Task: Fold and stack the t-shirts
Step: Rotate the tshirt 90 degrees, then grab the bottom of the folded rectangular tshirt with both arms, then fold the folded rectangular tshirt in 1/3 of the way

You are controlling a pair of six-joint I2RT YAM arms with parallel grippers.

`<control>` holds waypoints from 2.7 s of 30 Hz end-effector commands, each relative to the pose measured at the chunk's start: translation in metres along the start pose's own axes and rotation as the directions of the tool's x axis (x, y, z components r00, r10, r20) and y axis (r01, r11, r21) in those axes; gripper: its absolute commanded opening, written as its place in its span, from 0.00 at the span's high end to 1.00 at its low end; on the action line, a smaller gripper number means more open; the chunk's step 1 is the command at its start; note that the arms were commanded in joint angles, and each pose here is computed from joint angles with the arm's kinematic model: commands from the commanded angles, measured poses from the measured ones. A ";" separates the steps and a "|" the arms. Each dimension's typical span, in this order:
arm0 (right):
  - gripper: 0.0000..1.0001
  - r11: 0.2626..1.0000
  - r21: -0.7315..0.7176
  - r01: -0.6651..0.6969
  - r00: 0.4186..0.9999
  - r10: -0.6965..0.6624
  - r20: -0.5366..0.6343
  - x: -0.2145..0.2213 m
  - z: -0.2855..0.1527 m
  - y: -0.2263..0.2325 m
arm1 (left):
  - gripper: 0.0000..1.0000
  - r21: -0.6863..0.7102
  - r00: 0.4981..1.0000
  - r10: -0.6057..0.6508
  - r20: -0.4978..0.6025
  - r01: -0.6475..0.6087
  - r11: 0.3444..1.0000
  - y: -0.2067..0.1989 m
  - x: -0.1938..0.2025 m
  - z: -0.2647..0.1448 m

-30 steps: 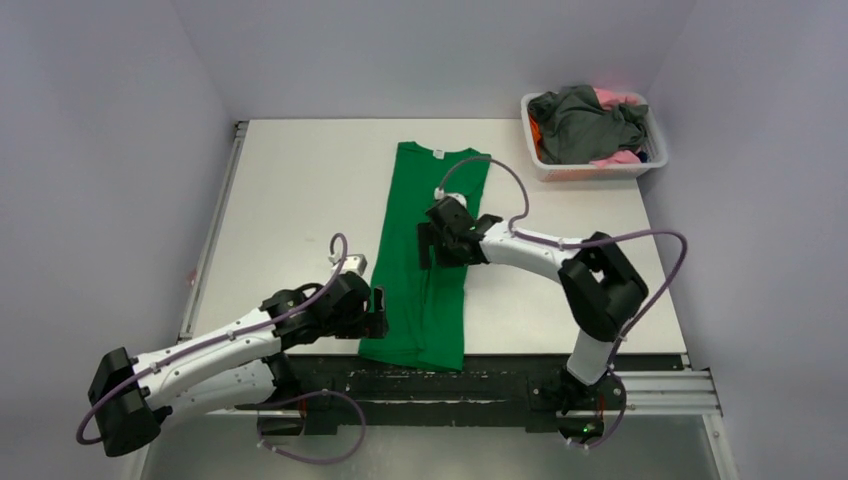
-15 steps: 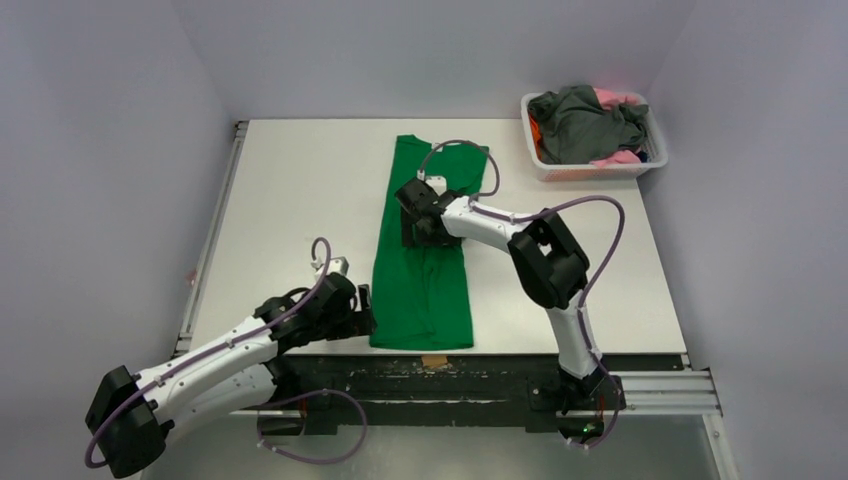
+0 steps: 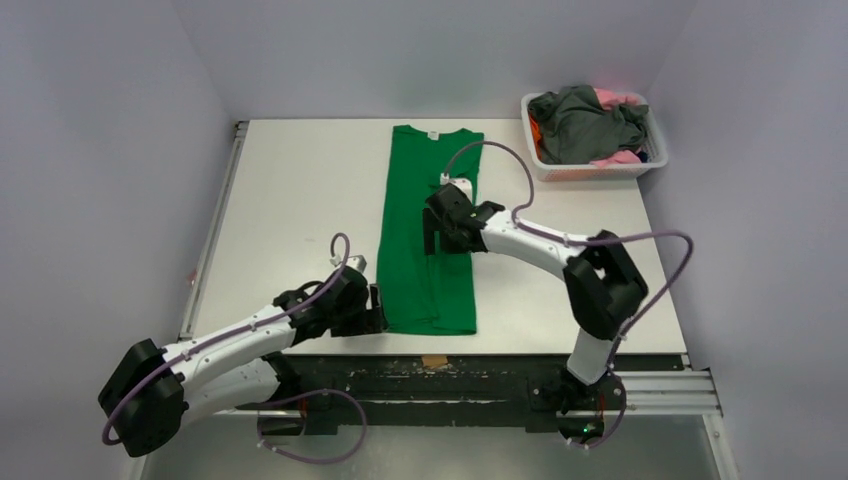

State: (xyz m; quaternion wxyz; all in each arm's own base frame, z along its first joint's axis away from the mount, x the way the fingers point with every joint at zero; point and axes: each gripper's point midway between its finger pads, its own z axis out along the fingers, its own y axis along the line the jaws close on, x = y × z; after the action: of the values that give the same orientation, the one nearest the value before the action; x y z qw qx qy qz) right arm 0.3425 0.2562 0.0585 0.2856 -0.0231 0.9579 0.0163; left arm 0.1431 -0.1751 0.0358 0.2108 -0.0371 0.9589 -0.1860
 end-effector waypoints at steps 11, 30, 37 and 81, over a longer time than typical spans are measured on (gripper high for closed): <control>0.21 0.951 -0.267 -0.156 0.986 0.132 -0.104 0.112 -0.067 -0.034 | 0.56 -0.027 1.000 -0.010 0.015 0.010 1.000 -0.008 -0.014 0.028; 1.00 0.888 -0.394 -0.237 0.928 0.088 -0.361 0.207 -0.087 -0.031 | 1.00 0.064 0.988 0.003 -0.156 0.007 0.998 -0.010 0.035 0.018; 1.00 0.844 -0.460 -0.275 0.929 0.111 -0.353 0.217 -0.118 -0.042 | 1.00 0.161 0.983 0.117 -0.141 -0.094 0.982 -0.024 0.049 -0.014; 0.91 0.809 -0.454 -0.372 0.917 0.397 -0.045 -0.105 0.039 -0.044 | 0.85 -0.006 0.991 -0.069 0.110 0.070 0.998 -0.051 -0.275 0.081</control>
State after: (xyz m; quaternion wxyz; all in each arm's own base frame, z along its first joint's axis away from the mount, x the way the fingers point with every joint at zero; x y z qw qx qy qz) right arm 0.4213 0.2103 0.0576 0.2426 0.1258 0.9235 0.2692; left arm 0.4027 -0.2088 0.0852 0.2441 -0.0933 0.9482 -0.1806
